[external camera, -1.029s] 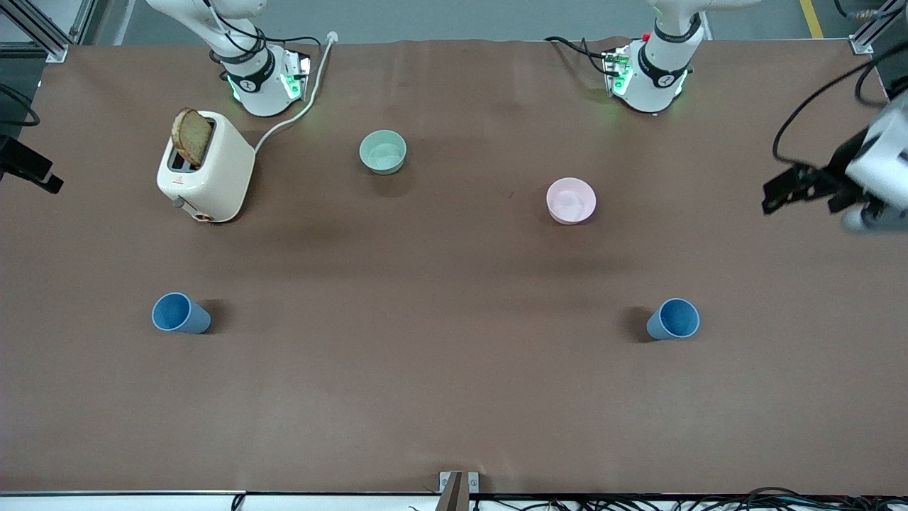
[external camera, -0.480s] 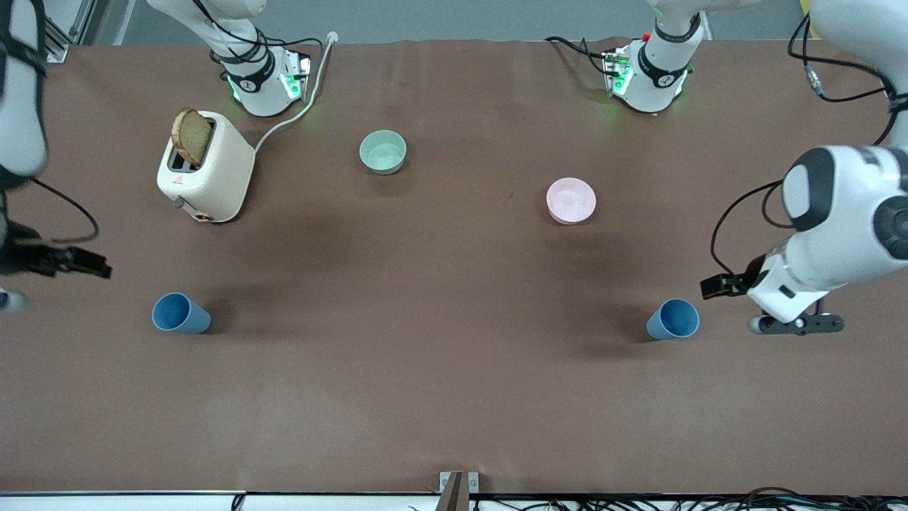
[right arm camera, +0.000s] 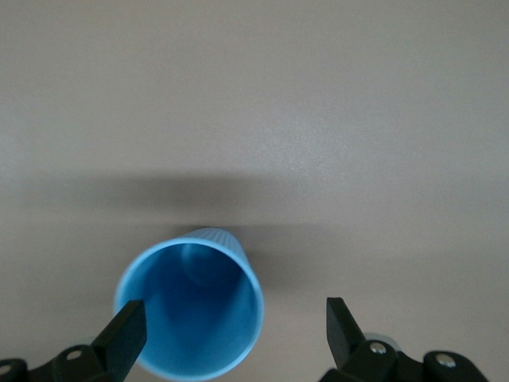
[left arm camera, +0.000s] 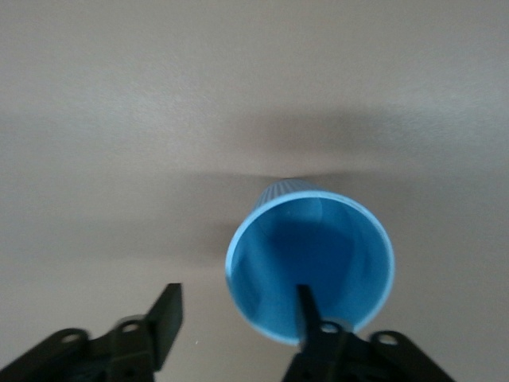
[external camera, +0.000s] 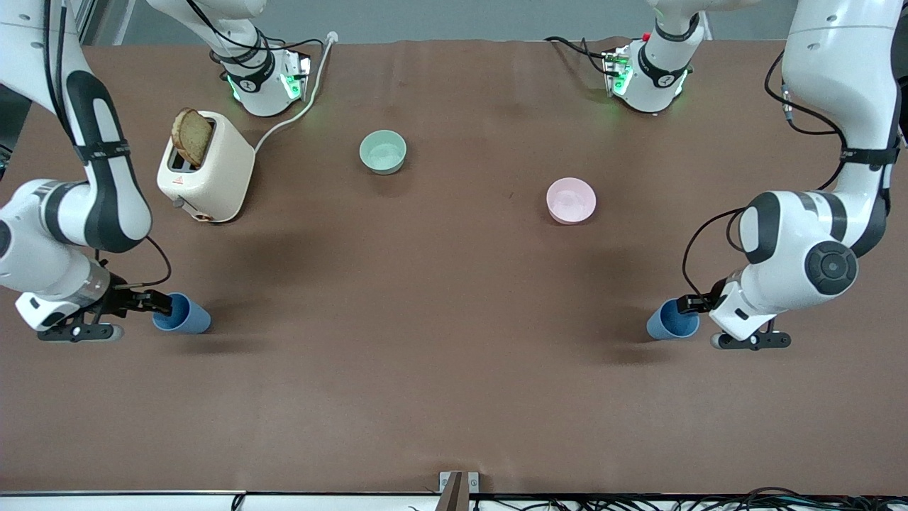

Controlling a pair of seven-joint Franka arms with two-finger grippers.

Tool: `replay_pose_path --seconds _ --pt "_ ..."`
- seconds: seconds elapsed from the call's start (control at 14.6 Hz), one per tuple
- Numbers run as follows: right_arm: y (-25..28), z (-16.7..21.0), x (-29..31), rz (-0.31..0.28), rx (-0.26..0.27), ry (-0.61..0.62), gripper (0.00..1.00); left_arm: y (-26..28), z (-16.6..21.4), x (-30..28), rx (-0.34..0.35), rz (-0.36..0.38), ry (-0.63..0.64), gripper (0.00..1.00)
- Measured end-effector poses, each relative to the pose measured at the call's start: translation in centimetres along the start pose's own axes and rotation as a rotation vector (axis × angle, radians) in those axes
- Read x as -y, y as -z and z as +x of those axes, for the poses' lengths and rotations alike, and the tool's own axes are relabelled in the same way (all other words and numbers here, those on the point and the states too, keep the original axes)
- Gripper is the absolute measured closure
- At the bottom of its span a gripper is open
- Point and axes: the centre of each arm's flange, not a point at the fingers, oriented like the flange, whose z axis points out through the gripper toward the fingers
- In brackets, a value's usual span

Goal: Stack blue cups with both arms
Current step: 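Grasp each blue cup with the right gripper and the left gripper, then carry both blue cups toward the table middle with both grippers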

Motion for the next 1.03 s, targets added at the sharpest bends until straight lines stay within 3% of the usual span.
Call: replay_pose_path --seconds 0.34,0.55,0.69,0.89,0.96,1.03 --pt "-3.3 -0.5 -1.0 -0.004 0.004 0.02 0.03 -1.2 0.2 -0.1 0.01 -0.009 0.005 0.93" --pt "-4.7 -0.7 -0.8 0.002 0.018 0.018 0.28 -0.3 0.2 -1.2 -0.004 -0.014 -0.008 0.94" --pt "-4.8 -0.7 -0.8 0.017 0.015 0.0 0.54 1.4 -0.1 -3.9 -0.005 -0.028 0.001 0.94" --pt "-4.7 -0.7 -0.8 0.025 0.012 -0.01 0.81 5.0 -3.0 -16.0 0.014 -0.076 0.083 0.94" --pt "-4.6 -0.6 -0.8 0.029 0.012 -0.012 0.95 5.5 -4.7 -20.9 0.019 -0.088 0.116 0.94" --pt "-3.9 -0.5 -0.6 0.037 0.017 -0.013 0.96 5.6 -6.5 -25.4 0.026 -0.092 0.146 0.94"
